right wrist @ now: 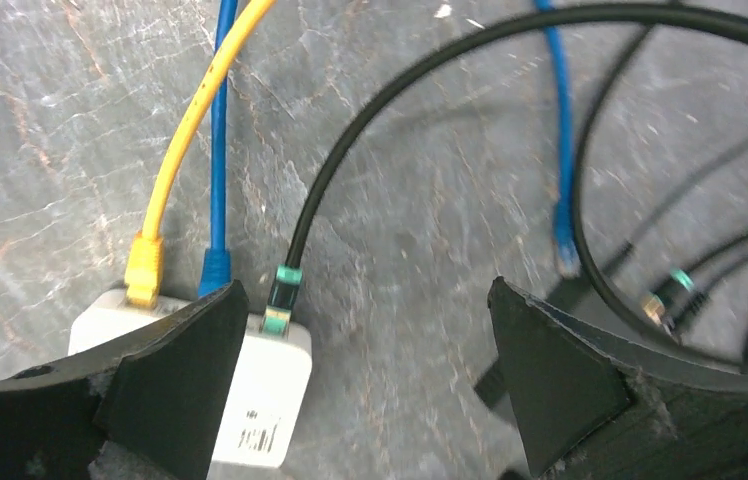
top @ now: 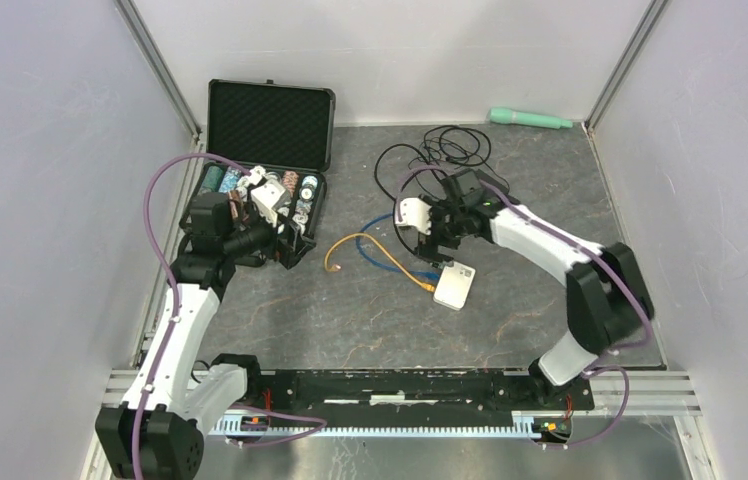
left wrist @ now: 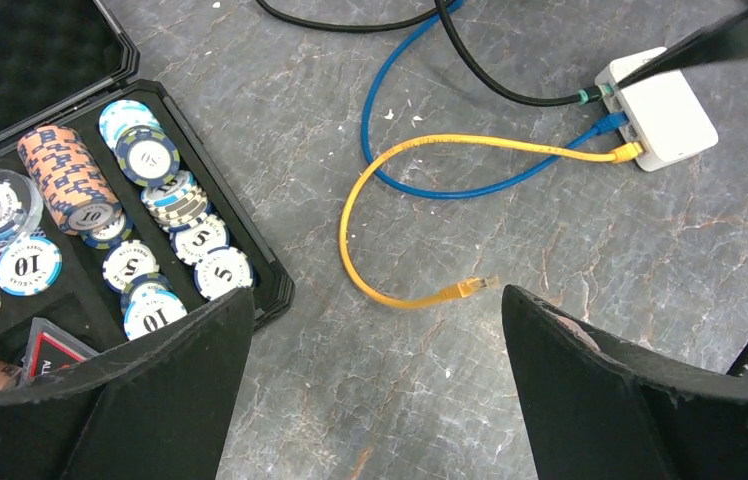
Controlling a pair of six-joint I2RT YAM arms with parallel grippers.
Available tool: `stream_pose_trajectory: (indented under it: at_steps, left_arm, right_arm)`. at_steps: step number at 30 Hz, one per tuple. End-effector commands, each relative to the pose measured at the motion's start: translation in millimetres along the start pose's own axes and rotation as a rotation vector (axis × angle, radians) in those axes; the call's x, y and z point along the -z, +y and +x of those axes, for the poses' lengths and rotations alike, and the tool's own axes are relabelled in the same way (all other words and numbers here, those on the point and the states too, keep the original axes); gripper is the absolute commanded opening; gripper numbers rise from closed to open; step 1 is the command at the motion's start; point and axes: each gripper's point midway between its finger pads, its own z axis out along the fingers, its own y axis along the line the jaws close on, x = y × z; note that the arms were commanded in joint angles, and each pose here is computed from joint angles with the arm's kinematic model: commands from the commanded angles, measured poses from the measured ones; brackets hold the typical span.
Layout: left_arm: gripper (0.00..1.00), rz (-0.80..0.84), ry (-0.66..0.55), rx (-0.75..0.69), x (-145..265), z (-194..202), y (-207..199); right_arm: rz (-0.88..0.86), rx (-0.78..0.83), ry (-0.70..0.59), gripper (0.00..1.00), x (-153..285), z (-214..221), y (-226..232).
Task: Pull the plug from the switch port
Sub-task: Move the switch port to the center of the board.
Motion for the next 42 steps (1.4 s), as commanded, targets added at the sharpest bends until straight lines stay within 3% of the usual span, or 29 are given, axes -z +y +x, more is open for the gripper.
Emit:
stream_pose_trajectory:
  at_steps: [1,10,17,23,28,31,35,42]
  left_arm:
    - [1.00,0.034,-0.002,-0.086,-7.1,2.2,3.0]
    - [1.00,0.256,0.006,-0.128,-23.2,22.5,-34.9]
    - [1.00,0.481,0.106,-0.273,-52.7,41.3,-98.8]
    - [0.94,0.700,0.124,-0.289,-90.3,27.7,-154.4]
    - [0.82,0.783,0.244,-0.014,-123.8,31.9,-193.1]
    - [0.84,0.686,0.218,0.190,-141.1,41.8,-201.6]
    - [0.79,0.531,0.348,0.565,-160.4,69.3,-203.3]
    - [0.81,0.462,0.316,0.703,-170.6,82.1,-213.9]
  right_arm:
    - [0.053,-0.084,-0.119,0.98,42.9,-12.2,9.6]
    - [-0.027,-0.415,-0.153,0.98,50.0,54.3,36.4]
    - [-0.037,-0.554,-0.164,0.98,39.7,79.1,31.2]
    - [-0.086,-0.654,-0.194,0.98,40.1,88.7,46.9]
    - [-0.042,-0.648,-0.185,0.98,39.3,94.8,50.1]
    - [-0.044,-0.642,-0.191,0.98,38.4,94.8,52.4]
    - [-0.028,-0.630,-0.202,0.98,38.4,94.0,50.9]
    - [-0.025,-0.641,-0.203,0.98,35.6,95.0,47.9]
